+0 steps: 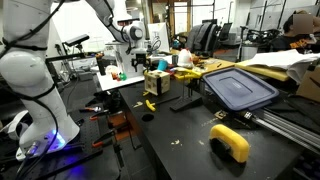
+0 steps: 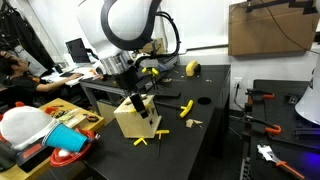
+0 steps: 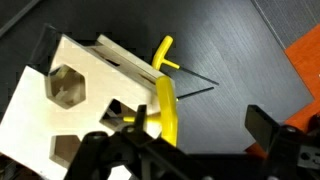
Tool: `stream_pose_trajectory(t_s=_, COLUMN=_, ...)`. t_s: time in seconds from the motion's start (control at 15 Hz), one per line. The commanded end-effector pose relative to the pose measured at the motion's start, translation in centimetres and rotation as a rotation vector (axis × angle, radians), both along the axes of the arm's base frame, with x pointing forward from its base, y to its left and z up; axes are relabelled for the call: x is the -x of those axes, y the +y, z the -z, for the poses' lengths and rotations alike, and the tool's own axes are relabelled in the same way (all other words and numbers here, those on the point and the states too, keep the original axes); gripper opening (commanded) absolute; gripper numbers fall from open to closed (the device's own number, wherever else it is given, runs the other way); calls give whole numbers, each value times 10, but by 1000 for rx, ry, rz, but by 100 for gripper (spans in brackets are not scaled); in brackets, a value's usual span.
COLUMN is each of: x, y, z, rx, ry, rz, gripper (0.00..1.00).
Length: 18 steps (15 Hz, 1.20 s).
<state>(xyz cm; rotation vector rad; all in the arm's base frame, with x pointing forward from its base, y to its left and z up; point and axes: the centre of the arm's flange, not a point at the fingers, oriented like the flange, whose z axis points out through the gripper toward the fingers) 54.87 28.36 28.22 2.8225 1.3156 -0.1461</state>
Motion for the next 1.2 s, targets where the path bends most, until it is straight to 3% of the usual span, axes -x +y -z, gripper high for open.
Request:
stream_pose_trajectory(t_s=0.0, x=-1, y=-6, z=-8, rx=11, ry=-26, rz=-15, gripper=100)
stream_pose_trajectory(t_s=0.13, x=-2, y=-8, z=-7, rx=12, ry=-19, rz=-11, gripper=100)
stream_pose_trajectory(t_s=0.2, x=-3, y=-8, z=-6, rx=10, ry=-17, rz=-10, gripper=77)
stream_pose_trajectory(t_s=0.33, x=-2, y=-8, z=-6, rx=8, ry=-18, rz=-10, gripper=68)
stream_pose_trajectory(t_s=0.87, x=-4, y=-8, z=-9, rx=6, ry=-68, rz=-17, gripper=5)
stream_pose_trajectory(t_s=0.93, x=-5, y=-9, z=-10, rx=6, ry=-79, rz=-17, gripper=0)
stream_pose_trajectory(t_s=1.13, x=-8, y=-12, z=-19, rx=-4, ry=-99, rz=-7, gripper=4)
